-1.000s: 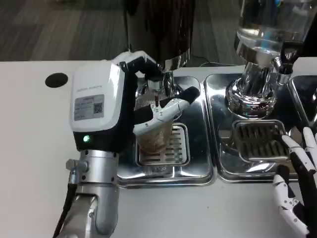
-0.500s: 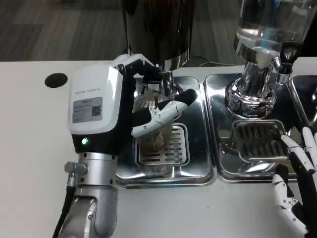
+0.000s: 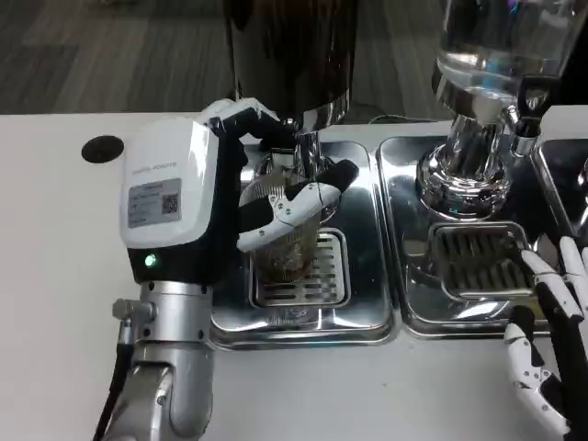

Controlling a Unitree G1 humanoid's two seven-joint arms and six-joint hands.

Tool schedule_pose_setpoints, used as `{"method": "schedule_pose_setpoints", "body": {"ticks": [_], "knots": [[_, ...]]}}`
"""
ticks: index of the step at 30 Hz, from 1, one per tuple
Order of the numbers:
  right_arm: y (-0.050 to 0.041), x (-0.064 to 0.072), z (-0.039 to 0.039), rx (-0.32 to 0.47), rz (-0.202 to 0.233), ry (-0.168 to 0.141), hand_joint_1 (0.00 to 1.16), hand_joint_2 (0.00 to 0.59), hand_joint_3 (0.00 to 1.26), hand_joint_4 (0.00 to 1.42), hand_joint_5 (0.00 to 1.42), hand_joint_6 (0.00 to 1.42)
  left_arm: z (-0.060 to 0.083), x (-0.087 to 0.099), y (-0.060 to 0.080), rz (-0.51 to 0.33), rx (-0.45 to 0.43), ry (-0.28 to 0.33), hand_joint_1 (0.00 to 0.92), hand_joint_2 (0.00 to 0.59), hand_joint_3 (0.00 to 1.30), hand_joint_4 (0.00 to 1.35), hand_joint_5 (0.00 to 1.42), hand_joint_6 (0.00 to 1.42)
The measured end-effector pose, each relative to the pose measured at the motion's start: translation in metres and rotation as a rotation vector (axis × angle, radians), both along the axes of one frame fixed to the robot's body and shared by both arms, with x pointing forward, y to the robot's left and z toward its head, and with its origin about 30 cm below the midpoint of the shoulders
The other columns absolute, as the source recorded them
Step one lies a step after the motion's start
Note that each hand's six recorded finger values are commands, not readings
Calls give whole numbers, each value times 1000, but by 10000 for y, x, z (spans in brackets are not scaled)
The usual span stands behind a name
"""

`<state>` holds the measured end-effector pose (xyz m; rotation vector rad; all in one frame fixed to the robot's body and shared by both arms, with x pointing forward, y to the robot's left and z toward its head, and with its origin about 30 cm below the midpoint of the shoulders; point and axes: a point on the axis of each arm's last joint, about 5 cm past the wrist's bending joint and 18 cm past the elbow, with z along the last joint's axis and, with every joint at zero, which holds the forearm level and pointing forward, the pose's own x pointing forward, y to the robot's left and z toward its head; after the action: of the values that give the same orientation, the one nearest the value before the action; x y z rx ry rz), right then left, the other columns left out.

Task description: Grasp the cup under the faucet to collect the drink, then remove the cup.

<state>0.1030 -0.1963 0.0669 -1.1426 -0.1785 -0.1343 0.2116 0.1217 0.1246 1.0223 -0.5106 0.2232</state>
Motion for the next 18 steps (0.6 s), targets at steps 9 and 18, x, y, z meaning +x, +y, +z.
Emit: {"method": "schedule_pose_setpoints", "body": {"ticks": [9, 18], "knots": [[-1, -1, -5, -1, 0, 3, 0, 546, 166, 0, 0, 0, -3, -8, 1, 4, 19, -5, 18, 77, 765, 693, 760, 583], [-4, 27, 8, -4, 5, -5, 0, 547, 166, 0, 0, 0, -5, -48, 18, 15, 21, -6, 20, 80, 752, 687, 735, 564]]}}
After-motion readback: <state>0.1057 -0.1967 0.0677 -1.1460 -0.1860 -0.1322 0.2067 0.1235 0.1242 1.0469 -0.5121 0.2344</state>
